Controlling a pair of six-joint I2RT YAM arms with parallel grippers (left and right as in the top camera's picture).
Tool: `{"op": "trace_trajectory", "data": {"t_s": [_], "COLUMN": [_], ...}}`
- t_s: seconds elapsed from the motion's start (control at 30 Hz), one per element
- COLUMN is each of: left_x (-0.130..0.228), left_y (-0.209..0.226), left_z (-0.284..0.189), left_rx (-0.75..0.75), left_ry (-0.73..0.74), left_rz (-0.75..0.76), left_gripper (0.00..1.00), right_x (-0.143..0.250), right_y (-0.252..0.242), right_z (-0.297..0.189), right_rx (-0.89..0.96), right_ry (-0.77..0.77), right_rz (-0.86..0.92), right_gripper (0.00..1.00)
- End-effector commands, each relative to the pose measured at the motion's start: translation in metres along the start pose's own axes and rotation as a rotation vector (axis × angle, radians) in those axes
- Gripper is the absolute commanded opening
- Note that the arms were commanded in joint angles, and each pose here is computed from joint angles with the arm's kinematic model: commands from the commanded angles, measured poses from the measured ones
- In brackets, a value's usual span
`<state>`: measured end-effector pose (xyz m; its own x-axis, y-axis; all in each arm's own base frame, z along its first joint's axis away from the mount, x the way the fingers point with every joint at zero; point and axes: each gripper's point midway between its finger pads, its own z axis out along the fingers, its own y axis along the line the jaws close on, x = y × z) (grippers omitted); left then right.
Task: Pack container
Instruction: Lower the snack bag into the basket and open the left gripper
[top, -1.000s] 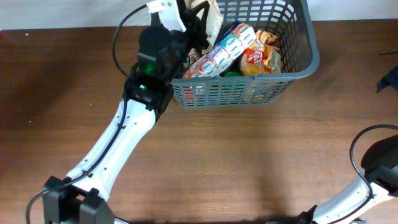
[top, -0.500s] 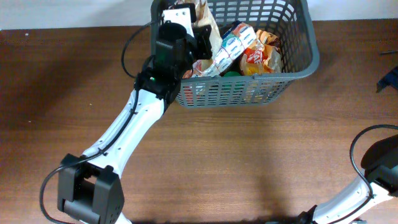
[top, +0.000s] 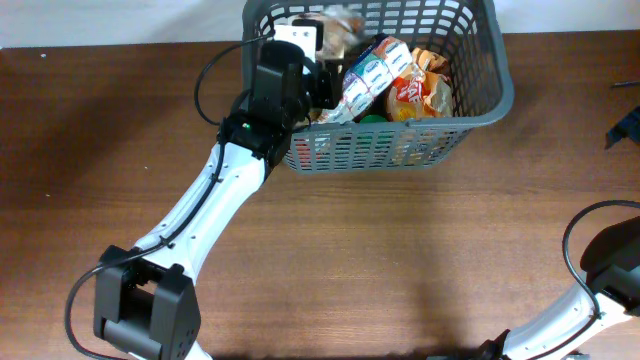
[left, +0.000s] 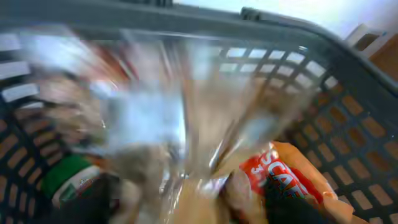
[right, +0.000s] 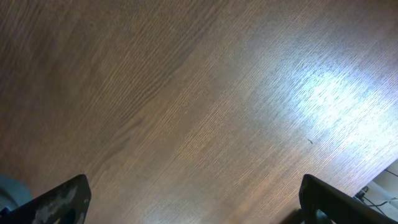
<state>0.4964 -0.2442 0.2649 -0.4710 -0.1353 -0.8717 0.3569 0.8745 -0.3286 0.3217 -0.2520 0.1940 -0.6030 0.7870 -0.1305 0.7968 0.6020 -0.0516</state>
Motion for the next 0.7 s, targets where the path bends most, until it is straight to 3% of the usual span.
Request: {"op": "trace_trajectory", "data": {"t_s": [0.0, 0.07, 0.33, 0.5, 0.67], "left_x": [-0.014, -0.022, -0.082, -0.141, -0.170], "left_y": [-0.005, -0.007, -0.012, -0.029, -0.031], "left_z": [-0.001, -0.002, -0.024, -0.080, -0.150], "left_rx": [0.015, 0.024, 0.024, 0.015, -0.049], "left_ry": [-0.043, -0.069, -0.179, -0.253, -0.299], "left_rz": [0.022, 0.025, 0.083, 0.189, 0.222], "left_gripper": [0.92, 0.99, 0.99, 0.99, 0.99], "right_x": [0.001, 0.001, 0.001, 0.001, 0.001], "right_y": [-0.001, -0.001, -0.001, -0.001, -0.001], "right_z": [0.000, 0.000, 0.000, 0.000, 0.000], "right_rx": [0.002, 0.002, 0.002, 0.002, 0.002], "right_ry": [0.000, 0.000, 0.000, 0.000, 0.000], "right_rz": [0.011, 0.011, 0.011, 0.011, 0.011], "right_gripper": [0.99, 0.99, 0.99, 0.99, 0.99]}}
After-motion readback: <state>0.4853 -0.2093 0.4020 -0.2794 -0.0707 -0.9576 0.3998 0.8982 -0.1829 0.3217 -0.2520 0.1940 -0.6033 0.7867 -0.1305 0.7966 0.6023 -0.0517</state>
